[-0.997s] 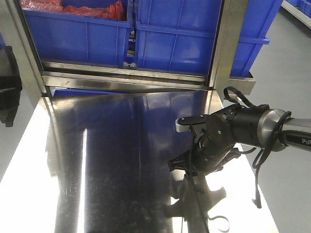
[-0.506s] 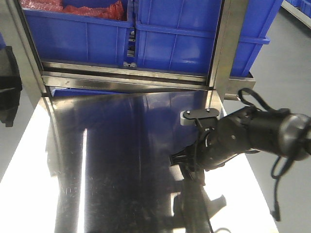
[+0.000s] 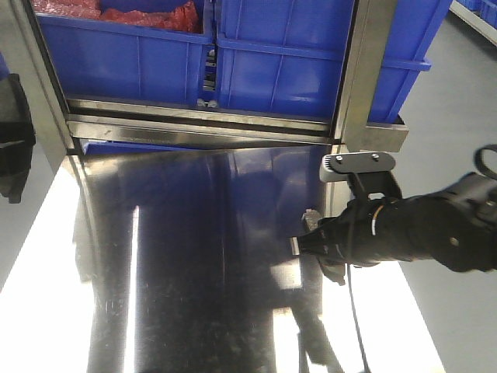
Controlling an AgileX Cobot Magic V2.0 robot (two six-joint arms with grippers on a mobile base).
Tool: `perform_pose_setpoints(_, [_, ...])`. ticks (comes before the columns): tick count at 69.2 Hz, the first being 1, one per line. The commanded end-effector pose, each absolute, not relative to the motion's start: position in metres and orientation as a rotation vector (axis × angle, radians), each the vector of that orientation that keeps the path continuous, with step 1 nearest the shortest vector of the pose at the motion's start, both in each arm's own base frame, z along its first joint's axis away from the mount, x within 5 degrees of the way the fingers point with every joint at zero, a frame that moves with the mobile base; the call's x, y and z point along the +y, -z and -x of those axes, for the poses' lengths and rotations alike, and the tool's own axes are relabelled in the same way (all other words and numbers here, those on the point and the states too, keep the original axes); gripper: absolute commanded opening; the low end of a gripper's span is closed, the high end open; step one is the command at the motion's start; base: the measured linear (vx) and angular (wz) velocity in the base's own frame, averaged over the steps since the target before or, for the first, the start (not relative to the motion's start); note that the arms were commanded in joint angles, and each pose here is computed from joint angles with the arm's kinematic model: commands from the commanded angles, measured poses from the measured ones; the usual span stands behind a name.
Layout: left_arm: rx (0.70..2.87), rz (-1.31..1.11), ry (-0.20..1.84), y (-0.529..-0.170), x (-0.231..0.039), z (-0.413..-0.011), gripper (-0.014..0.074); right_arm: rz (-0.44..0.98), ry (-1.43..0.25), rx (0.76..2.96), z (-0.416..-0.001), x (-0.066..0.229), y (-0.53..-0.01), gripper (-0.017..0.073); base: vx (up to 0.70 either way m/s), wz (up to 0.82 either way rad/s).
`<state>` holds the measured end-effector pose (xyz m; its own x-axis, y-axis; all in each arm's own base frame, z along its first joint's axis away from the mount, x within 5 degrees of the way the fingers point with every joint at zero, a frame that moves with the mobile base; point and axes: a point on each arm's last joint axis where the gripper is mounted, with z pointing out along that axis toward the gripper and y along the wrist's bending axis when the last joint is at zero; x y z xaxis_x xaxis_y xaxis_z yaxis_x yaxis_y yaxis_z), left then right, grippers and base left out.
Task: Move and align brake pads A on conveyor
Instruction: 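Lift the held pad with the right gripper off the table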
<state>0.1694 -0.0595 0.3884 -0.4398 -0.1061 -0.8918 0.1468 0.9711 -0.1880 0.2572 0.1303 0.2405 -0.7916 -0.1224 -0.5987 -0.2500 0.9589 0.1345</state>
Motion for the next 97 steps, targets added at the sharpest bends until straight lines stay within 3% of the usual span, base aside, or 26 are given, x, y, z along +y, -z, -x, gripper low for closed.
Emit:
perform_pose_setpoints(1, [1.889, -0.051, 0.330, -0.406, -0.061, -0.168, 0.0199, 0.265, -0.333, 2.306, -0.250, 0.126, -0.268, 0.0094, 0.00, 0.00])
perform_pose_setpoints(38, [1.889, -0.051, 0.330, -0.406, -0.061, -0.168, 0.0199, 0.313, -0.355, 2.114, -0.187, 0.094, -0.274, 0.0094, 0.00, 0.00])
perform_pose_setpoints(97, [1.889, -0.051, 0.330, -0.406, -0.061, -0.168, 0.0199, 0.310, -0.355, 2.110, -0.183, 0.092, -0.278, 0.0094, 0.00, 0.00])
